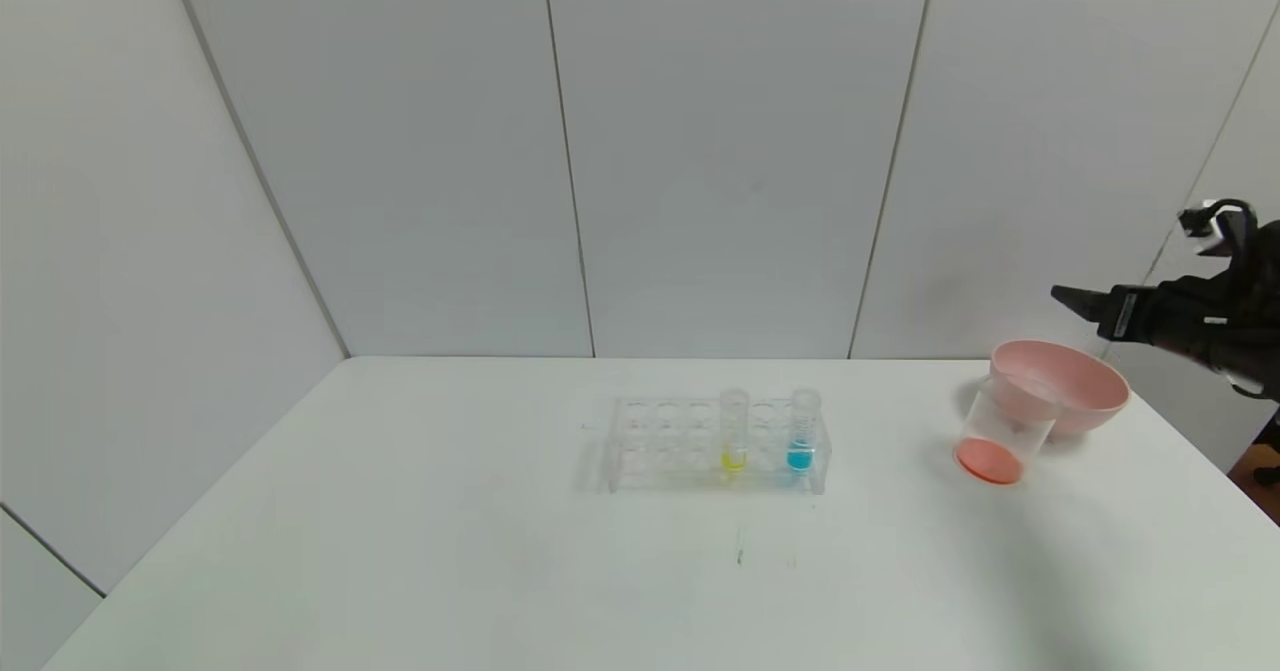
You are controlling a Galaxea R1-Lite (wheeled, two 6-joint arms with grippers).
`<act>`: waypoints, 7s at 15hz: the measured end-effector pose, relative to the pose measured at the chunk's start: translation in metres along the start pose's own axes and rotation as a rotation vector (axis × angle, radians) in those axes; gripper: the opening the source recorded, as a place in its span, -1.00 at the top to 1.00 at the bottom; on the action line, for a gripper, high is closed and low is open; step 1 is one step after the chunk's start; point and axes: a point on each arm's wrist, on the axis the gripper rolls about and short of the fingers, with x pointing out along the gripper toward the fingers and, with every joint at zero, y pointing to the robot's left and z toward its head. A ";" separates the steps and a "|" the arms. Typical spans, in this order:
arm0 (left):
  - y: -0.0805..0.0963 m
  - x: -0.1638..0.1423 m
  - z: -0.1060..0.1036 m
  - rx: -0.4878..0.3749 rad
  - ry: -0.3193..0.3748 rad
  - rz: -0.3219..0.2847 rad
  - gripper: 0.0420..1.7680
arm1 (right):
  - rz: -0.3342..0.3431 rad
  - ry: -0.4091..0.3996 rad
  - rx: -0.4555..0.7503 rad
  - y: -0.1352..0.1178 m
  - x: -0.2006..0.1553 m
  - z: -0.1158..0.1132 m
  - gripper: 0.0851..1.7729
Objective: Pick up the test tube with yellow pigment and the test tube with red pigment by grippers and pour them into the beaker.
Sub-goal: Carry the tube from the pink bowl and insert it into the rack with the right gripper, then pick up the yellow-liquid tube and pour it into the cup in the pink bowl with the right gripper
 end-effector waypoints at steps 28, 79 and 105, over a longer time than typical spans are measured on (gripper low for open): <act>0.000 0.000 0.000 0.000 0.000 0.000 -1.00 | 0.136 0.063 0.001 0.349 -0.058 -0.151 -0.91; 0.000 0.000 0.000 0.000 0.000 0.000 -1.00 | 0.236 -0.161 -0.532 -0.044 -0.049 0.018 0.49; 0.000 0.000 0.000 0.000 0.000 0.000 -1.00 | 0.139 -0.222 -1.505 -0.037 -0.015 -0.048 0.49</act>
